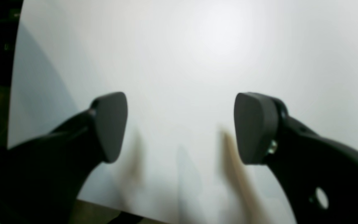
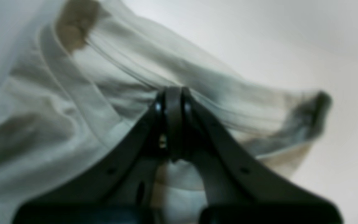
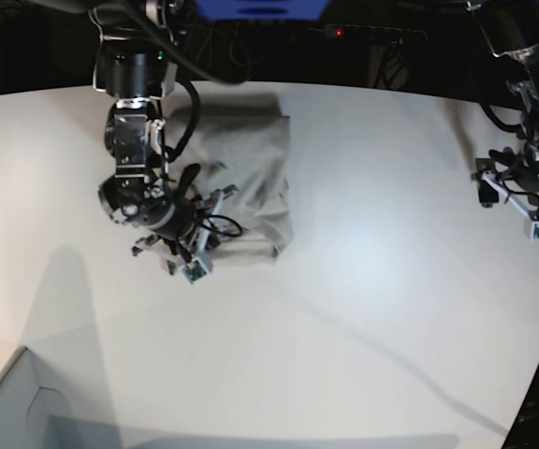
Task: Layout the t-shirt on the table in an organized manner, then fold the t-shirt properly
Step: 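Smooth the collar side of the stack with the right gripper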
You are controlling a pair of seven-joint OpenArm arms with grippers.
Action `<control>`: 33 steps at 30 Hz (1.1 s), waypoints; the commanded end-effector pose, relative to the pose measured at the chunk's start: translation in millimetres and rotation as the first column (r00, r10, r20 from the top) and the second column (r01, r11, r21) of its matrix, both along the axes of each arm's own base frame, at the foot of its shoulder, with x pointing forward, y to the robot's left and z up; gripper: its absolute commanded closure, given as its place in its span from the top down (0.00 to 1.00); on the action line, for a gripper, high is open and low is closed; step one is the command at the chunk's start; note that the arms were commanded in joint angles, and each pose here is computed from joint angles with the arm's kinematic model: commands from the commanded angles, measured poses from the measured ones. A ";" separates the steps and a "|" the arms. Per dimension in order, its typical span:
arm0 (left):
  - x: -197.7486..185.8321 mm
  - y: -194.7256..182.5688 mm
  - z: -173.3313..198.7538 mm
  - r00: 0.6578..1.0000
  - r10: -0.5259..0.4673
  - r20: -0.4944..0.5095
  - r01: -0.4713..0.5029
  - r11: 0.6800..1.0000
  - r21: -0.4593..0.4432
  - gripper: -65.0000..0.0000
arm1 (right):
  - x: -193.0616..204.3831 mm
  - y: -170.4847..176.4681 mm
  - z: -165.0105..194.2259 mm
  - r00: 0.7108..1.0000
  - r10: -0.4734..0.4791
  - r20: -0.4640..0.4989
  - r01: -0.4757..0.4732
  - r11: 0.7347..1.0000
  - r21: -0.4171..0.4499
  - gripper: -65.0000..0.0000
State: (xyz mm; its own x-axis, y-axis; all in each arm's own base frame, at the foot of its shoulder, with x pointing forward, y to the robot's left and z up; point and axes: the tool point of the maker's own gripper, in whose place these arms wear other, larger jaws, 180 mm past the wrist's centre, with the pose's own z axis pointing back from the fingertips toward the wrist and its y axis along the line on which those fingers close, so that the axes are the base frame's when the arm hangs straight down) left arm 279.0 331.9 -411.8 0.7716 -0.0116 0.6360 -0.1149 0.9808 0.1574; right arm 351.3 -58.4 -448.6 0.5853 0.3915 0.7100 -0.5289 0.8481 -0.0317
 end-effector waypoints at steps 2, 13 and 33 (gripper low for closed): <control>9.9 6.3 14.1 0.999 -0.004 0.047 0.003 1.000 0.024 0.80 | 22.3 -0.8 38.5 0.992 -0.038 0.123 0.033 0.999 0.039 0.00; 22.9 5.3 21.5 0.997 -0.004 0.075 0.002 1.000 0.018 0.80 | -71.3 6.0 75.2 0.975 0.031 0.220 -0.021 0.999 -0.049 0.00; -10.1 7.1 1.5 1.000 0.001 -0.003 0.000 1.000 0.024 0.80 | -113.2 2.7 37.2 0.985 -0.072 0.156 0.049 0.988 0.145 0.00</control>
State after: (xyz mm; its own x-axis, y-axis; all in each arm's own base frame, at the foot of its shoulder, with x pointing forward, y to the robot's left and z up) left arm 258.2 331.7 -424.9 0.8027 -0.0104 0.5963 -0.1092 0.9804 0.1640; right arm 230.8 -60.8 -423.7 0.5206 0.2750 0.8083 -0.4729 0.8811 0.0048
